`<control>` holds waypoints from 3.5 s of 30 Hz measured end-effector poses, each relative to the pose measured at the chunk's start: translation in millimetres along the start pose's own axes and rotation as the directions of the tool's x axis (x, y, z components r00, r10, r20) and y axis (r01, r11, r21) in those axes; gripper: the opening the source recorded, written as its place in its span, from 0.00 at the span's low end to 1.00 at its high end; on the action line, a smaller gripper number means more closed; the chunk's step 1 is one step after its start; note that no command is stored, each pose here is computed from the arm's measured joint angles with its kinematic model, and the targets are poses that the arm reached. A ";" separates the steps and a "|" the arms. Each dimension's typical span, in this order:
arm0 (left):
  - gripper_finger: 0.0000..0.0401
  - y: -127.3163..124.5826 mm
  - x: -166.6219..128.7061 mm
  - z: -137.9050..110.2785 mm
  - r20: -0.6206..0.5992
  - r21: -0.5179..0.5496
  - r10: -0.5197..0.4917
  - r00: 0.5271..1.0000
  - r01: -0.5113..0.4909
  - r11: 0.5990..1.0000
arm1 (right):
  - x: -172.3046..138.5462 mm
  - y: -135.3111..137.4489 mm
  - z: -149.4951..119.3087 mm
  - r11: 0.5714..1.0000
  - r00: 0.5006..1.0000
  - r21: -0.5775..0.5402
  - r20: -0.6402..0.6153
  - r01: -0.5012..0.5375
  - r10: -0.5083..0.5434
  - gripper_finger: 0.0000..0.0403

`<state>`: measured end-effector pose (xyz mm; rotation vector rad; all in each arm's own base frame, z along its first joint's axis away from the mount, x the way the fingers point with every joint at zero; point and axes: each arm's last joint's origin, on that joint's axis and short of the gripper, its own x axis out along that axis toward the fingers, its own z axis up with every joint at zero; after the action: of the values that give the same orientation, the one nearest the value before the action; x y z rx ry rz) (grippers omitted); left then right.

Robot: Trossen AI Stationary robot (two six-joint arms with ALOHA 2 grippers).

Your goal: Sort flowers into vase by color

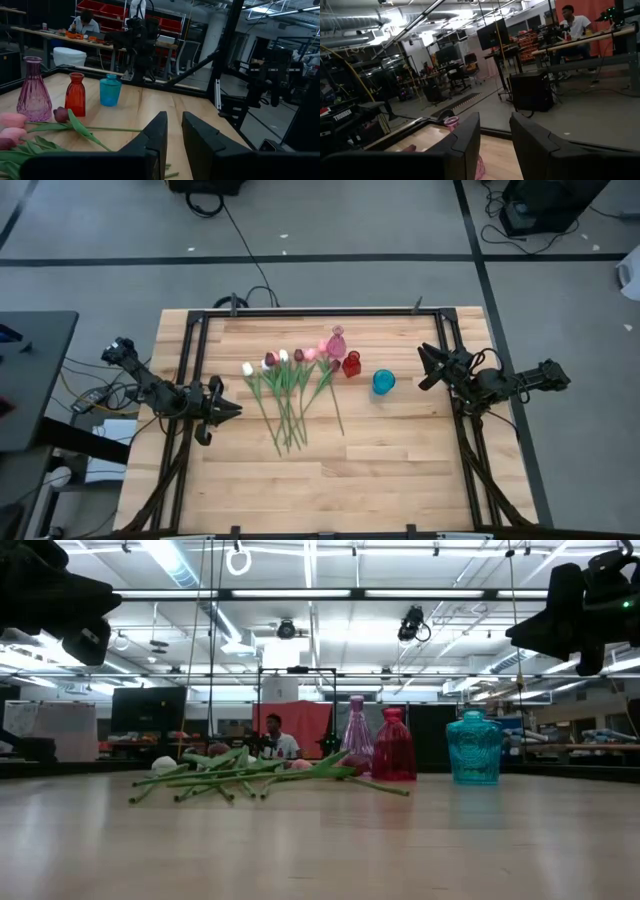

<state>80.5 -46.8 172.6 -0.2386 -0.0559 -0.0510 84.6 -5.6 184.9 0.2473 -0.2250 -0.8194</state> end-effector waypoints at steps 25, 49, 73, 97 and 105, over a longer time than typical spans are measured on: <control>0.16 0.0 0.0 0.0 0.000 0.000 0.000 1.000 0.000 1.000 | 0.0 0.0 0.0 1.000 1.000 0.000 0.000 0.000 0.000 0.30; 0.16 0.3 -2.9 25.9 0.224 0.048 0.072 0.972 -0.085 0.995 | -0.2 1.8 7.8 0.989 0.998 0.136 0.045 -0.049 0.043 0.30; 0.05 -0.9 24.9 55.9 0.096 0.064 0.438 0.894 -0.445 0.893 | 68.0 135.9 42.6 0.936 0.877 -0.089 -0.389 -0.339 0.281 0.29; 0.05 -5.0 36.6 43.0 0.004 0.130 0.363 0.932 -0.360 0.924 | 174.7 234.1 -70.5 0.969 0.586 0.246 -0.787 0.011 0.193 0.62; 0.05 -8.2 38.9 39.4 -0.038 0.137 0.262 0.964 -0.255 0.957 | 195.5 248.8 -118.0 0.970 0.365 0.104 -0.931 0.218 0.018 0.61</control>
<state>116.9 -47.0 215.2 -0.1110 0.0279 0.2065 420.2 28.0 168.2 0.9170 0.8318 -0.6550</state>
